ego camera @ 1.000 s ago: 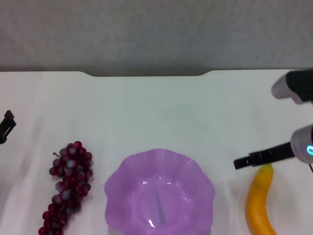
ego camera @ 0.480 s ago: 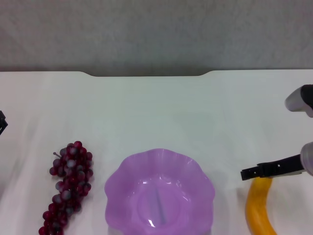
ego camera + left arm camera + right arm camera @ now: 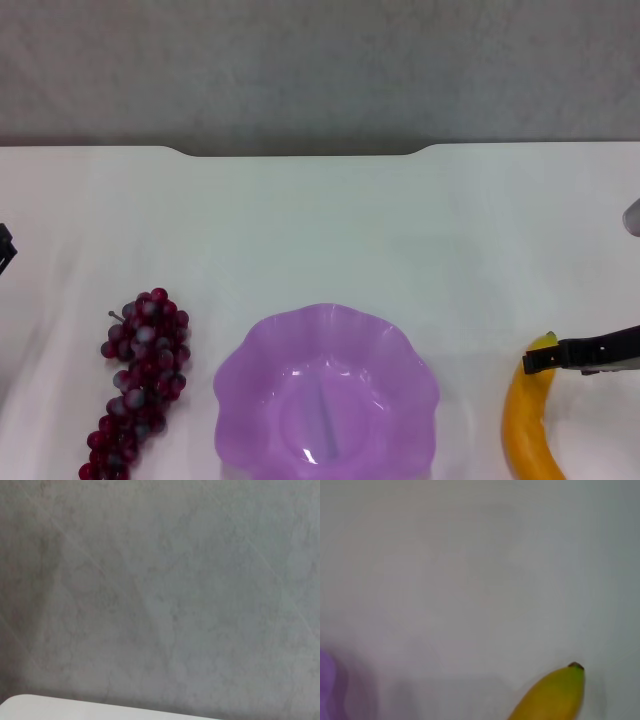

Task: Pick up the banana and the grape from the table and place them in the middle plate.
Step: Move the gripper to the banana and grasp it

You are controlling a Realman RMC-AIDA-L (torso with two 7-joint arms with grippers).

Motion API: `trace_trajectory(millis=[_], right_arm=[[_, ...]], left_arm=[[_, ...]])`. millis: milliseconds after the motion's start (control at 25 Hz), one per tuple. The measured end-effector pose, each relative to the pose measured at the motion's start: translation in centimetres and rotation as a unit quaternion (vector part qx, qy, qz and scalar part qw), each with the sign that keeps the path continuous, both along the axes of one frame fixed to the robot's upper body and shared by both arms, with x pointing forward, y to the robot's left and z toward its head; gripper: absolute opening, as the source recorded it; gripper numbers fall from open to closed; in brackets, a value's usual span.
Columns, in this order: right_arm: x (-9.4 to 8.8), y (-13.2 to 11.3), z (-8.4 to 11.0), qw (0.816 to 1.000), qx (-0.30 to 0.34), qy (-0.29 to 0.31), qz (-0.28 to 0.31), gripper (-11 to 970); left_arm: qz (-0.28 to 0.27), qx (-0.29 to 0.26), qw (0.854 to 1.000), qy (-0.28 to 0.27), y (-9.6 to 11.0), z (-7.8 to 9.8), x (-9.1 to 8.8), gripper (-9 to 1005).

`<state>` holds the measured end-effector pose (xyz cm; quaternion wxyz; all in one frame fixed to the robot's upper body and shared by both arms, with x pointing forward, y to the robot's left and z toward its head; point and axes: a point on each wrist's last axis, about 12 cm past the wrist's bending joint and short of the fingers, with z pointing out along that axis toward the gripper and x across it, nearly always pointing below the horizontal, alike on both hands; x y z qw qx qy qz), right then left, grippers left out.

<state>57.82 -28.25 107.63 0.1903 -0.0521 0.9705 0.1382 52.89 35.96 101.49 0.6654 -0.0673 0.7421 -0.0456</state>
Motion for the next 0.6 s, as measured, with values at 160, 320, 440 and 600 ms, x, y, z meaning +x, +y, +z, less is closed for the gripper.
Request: trace_trajectory(millis=[160,320,440,600], right_arm=[[0.05,0.19,-0.13,1.000,-0.002,0.000,0.004,892],[0.09,0.11,-0.27,1.000,-0.003,-0.001,0.002,891],[0.11,0.14,-0.35,1.000,-0.005,-0.003,0.005,891],[0.21,0.33,-0.42,1.000,-0.005,-0.009,0.009,891]], left_arm=[[0.000,0.000,1.000,0.000,-0.01,0.01,0.02,872],[-0.001,0.000,1.000,-0.001,-0.05,0.05,0.07,872],[-0.001,0.000,1.000,-0.001,-0.05,0.05,0.07,872],[-0.001,-0.001,1.000,-0.001,-0.11,0.04,0.09,872]])
